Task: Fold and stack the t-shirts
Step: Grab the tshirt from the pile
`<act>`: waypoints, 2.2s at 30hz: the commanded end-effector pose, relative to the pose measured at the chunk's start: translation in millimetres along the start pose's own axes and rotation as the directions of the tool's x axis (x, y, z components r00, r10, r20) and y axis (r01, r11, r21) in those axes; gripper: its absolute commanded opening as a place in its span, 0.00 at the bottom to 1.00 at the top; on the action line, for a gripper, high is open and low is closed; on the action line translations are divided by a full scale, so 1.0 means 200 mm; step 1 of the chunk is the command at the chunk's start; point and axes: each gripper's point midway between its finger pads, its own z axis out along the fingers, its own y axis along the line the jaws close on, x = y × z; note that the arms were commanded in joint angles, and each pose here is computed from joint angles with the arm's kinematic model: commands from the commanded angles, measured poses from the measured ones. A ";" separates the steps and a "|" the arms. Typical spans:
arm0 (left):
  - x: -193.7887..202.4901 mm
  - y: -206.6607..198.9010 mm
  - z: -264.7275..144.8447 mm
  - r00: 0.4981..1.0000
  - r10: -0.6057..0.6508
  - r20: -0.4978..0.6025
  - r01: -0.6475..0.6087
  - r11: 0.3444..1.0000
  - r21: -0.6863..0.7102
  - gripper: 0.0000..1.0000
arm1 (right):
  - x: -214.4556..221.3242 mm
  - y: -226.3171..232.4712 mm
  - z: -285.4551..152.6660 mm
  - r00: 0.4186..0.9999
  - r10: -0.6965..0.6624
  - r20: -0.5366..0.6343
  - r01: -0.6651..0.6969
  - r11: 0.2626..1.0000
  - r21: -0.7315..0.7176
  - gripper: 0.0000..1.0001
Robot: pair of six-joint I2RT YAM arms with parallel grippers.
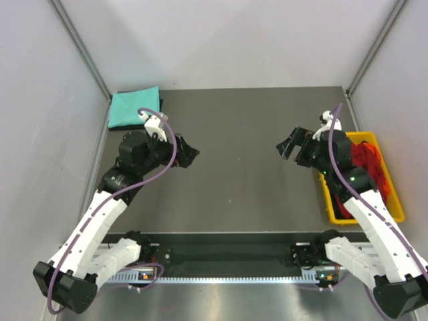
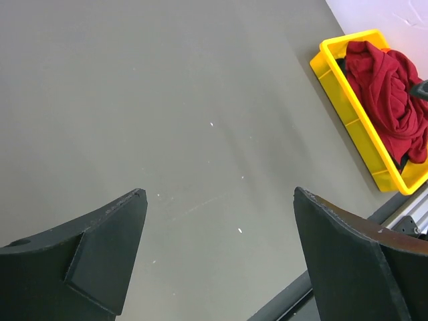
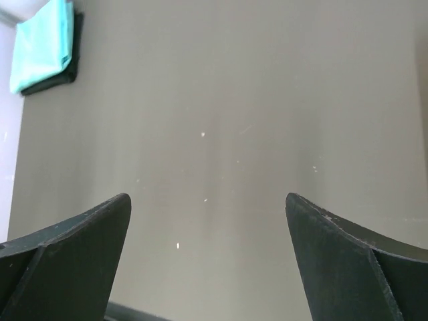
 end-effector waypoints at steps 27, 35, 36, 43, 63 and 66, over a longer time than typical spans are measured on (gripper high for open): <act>-0.03 -0.05 -0.03 1.000 -0.020 -0.002 0.021 0.999 0.028 0.93 | -0.07 -1.58 -0.07 0.903 0.310 0.298 -0.386 0.280 0.879 0.99; -0.04 -0.02 0.01 0.999 -0.003 -0.033 0.003 1.000 -0.002 0.91 | 0.09 -1.65 -0.04 0.900 0.356 0.251 -0.356 0.270 0.894 0.82; -0.04 -0.02 0.02 0.999 -0.002 -0.036 0.002 1.000 -0.007 0.91 | 0.08 -1.65 -0.06 0.902 0.352 0.251 -0.355 0.270 0.895 0.63; 0.03 0.00 0.02 0.998 -0.017 -0.059 0.016 1.000 -0.012 0.91 | -0.34 -1.43 -0.23 0.927 0.195 0.321 -0.374 0.403 0.835 0.29; 0.10 -0.06 -0.02 0.998 -0.013 -0.054 0.017 0.997 0.078 0.91 | -0.26 -1.44 -0.41 0.913 0.216 0.345 -0.405 0.404 0.820 0.40; 0.12 -0.06 0.00 0.996 -0.021 -0.086 0.028 0.996 0.081 0.91 | -0.16 -1.52 -0.42 0.907 0.236 0.349 -0.417 0.395 0.818 0.45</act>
